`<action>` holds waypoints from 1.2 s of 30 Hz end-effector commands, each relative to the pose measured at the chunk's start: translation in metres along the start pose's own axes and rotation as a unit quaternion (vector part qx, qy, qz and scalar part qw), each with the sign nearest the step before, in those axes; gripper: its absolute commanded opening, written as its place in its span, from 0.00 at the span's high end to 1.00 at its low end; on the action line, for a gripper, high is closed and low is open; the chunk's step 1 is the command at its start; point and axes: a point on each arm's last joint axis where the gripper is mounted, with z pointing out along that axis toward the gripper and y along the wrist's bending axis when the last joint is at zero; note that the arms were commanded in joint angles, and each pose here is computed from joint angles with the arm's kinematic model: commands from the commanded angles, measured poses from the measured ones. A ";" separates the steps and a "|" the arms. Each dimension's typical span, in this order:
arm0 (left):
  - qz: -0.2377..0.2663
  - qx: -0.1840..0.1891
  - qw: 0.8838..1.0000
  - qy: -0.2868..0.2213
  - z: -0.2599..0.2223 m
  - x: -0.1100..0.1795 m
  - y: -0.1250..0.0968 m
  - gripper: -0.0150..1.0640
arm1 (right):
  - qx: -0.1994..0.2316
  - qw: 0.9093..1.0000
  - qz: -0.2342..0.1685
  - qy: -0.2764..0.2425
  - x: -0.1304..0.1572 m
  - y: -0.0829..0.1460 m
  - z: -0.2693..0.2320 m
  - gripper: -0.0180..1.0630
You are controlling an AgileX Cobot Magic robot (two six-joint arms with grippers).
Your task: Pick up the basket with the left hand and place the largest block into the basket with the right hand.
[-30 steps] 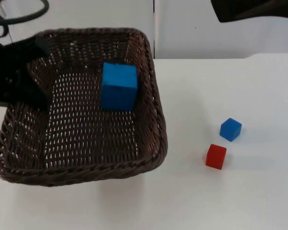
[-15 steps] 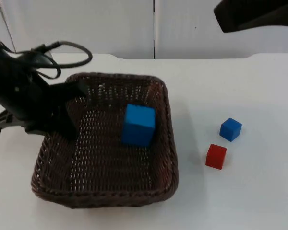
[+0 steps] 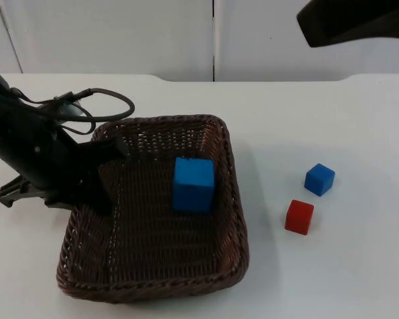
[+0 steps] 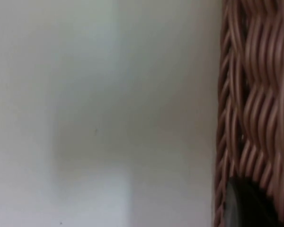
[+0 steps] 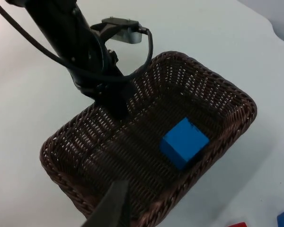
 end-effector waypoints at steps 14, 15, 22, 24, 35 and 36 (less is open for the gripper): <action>-0.009 0.007 1.000 0.000 0.000 -0.001 -0.003 0.99 | 0.007 1.000 0.001 -0.014 -0.002 -0.001 -0.002 0.01; -0.009 0.007 1.000 0.000 0.000 -0.001 -0.003 0.99 | 0.007 1.000 0.001 -0.014 -0.002 -0.001 -0.002 0.01; -0.003 0.009 1.000 0.003 0.000 0.000 -0.003 0.93 | 0.007 1.000 0.001 -0.014 -0.002 -0.001 -0.002 0.01; -0.003 0.010 1.000 0.004 0.000 0.000 -0.003 0.86 | 0.007 1.000 0.001 -0.014 -0.002 -0.001 -0.002 0.01; 0.014 0.011 1.000 -0.009 -0.010 -0.002 -0.008 0.01 | 0.007 1.000 0.001 -0.014 -0.002 -0.001 -0.002 0.01; 0.021 0.008 1.000 -0.015 -0.013 -0.002 -0.009 0.01 | 0.007 1.000 0.001 -0.014 -0.002 -0.001 -0.002 0.01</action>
